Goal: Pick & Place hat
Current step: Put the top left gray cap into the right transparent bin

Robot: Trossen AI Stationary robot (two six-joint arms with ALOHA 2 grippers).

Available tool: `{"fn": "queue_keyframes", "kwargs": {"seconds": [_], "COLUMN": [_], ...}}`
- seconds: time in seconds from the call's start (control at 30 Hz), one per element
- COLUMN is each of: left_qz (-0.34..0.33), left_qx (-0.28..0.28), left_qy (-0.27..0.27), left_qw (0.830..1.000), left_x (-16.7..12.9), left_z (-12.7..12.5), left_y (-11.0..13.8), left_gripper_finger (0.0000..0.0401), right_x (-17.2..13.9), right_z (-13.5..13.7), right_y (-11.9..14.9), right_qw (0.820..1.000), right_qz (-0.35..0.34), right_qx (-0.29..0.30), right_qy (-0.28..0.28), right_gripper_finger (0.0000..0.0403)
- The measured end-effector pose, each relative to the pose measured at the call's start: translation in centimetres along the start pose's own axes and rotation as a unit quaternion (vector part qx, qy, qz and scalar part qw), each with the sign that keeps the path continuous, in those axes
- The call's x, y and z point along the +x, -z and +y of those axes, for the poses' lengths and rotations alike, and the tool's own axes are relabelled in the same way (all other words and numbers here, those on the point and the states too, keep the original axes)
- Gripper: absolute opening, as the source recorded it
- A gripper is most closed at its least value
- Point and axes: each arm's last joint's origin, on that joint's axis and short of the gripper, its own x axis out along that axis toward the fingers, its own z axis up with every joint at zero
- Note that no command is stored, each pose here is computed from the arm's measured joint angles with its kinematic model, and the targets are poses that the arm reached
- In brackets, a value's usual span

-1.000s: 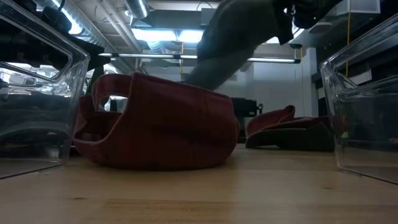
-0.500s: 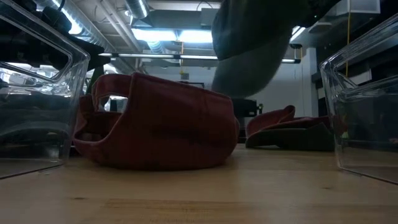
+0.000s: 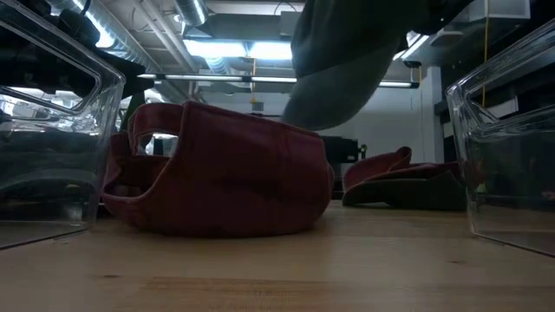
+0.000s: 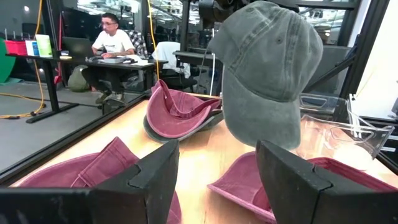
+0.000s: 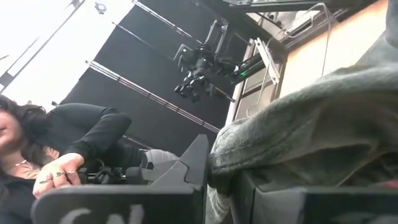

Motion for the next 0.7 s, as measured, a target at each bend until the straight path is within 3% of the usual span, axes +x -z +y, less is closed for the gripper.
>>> {"fn": "queue_keyframes", "kwargs": {"seconds": [0.7], "left_qz": [0.000], "left_qx": [0.000], "left_qy": [0.000], "left_qw": [1.000], "left_x": [0.0], "left_z": [0.0], "left_y": [0.0], "left_gripper_finger": [0.0210], "right_x": [-1.0], "right_z": [7.1], "right_y": [1.8], "right_qw": [0.996], "right_qz": [0.039], "right_qx": [-0.063], "right_qy": [-0.058], "right_gripper_finger": [0.0034]}}
